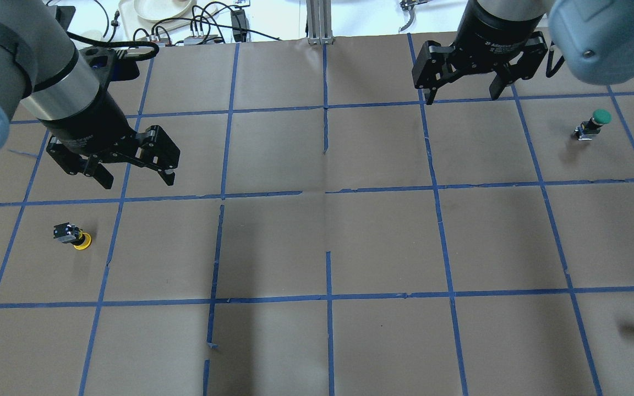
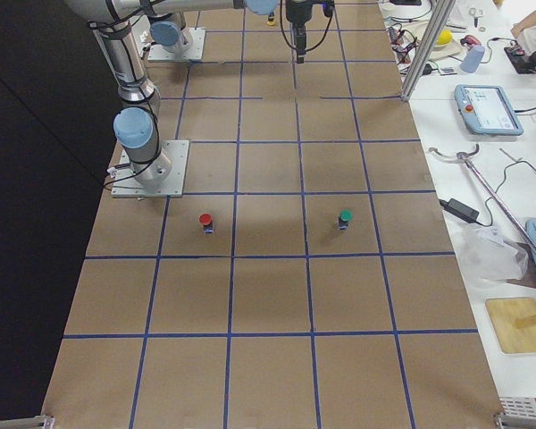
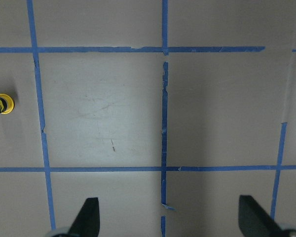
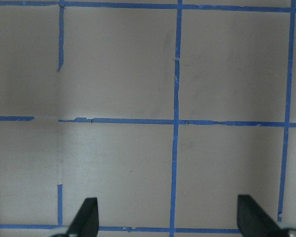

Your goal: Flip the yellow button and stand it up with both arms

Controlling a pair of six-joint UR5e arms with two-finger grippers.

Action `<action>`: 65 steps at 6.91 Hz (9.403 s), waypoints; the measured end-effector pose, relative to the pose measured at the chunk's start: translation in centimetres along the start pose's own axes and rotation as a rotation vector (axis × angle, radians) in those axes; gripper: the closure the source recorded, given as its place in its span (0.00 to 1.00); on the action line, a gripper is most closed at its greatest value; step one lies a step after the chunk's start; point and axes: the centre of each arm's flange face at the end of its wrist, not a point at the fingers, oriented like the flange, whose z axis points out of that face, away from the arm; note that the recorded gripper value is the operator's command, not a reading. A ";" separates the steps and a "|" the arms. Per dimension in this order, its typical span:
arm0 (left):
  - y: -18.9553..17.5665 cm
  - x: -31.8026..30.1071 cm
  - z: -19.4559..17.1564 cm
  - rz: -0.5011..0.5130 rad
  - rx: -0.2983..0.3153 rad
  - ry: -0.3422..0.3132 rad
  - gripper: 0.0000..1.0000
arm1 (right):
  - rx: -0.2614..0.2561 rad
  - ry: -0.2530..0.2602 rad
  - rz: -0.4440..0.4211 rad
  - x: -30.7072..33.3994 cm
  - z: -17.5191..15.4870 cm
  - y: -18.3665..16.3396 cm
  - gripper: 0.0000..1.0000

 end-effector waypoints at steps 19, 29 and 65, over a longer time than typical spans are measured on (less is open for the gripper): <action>-3.8 -23.4 5.0 0.565 -0.097 -0.029 0.01 | -0.012 -0.012 -0.006 -0.2 0.5 -0.2 0.00; -3.6 -28.4 22.2 1.121 -0.082 -0.098 0.02 | -0.011 -0.015 -0.006 -0.2 0.5 -0.2 0.00; -8.2 6.9 10.5 -0.577 -0.433 1.546 1.00 | -0.211 -0.391 0.228 5.0 1.6 -0.5 0.00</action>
